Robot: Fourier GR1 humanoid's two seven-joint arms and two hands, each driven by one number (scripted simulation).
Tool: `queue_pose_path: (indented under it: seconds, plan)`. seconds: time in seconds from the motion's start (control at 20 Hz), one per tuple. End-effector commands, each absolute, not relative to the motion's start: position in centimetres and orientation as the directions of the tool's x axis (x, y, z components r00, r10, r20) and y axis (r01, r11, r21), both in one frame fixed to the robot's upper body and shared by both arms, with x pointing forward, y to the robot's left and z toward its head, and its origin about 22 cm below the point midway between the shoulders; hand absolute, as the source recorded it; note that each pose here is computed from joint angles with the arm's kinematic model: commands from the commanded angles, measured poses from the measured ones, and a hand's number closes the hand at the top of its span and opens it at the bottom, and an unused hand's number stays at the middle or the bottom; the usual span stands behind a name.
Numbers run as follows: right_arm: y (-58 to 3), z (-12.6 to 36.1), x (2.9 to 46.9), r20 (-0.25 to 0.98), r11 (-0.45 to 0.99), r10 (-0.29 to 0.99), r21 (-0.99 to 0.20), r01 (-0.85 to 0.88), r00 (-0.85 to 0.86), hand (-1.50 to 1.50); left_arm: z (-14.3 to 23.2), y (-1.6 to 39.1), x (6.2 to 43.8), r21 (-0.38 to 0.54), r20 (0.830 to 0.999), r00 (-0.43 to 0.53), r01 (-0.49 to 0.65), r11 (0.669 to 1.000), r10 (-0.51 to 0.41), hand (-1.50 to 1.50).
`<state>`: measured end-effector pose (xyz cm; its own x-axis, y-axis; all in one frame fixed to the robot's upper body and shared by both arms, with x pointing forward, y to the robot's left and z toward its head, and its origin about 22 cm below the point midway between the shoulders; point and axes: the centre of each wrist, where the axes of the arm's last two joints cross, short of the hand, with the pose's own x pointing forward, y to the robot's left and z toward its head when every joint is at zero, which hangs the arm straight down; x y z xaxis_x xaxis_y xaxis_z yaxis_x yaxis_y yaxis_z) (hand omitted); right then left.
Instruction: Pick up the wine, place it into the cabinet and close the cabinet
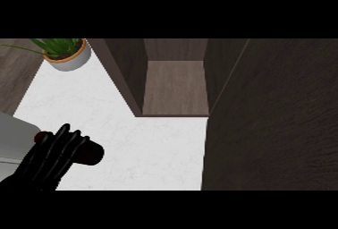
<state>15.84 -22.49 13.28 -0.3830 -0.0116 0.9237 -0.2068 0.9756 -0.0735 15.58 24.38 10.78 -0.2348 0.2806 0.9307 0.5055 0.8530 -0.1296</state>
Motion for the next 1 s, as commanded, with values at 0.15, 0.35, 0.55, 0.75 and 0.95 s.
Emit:
queue_pose_path:
  seconds: [0.15,0.35,0.55,0.75,0.95]
  plan:
    - [-22.3,15.0,13.4,0.935,0.966,-0.036,-0.058,-0.253,-0.352,-1.50,14.2,24.3,12.2,-0.175,0.933,-0.173,0.546,0.819,0.315,-1.50]
    - [-21.0,17.2,12.9,0.932,0.971,-0.042,-0.048,-0.236,-0.360,-1.50,15.4,25.1,12.2,-0.179,0.926,-0.193,0.534,0.826,0.325,-1.50]
    - [-20.6,18.3,12.5,0.935,0.967,-0.025,-0.067,-0.247,-0.354,-1.50,15.6,24.3,10.8,-0.202,0.927,-0.168,0.528,0.825,0.335,-1.50]
    - [-21.2,19.3,12.2,0.928,0.970,-0.041,-0.052,-0.238,-0.371,-1.50,16.4,24.5,11.5,-0.223,0.920,-0.173,0.508,0.832,0.352,-1.50]
    - [-21.0,18.8,13.3,0.927,0.971,-0.037,-0.054,-0.232,-0.372,-1.50,17.5,25.3,10.9,-0.198,0.928,-0.186,0.487,0.851,0.323,-1.50]
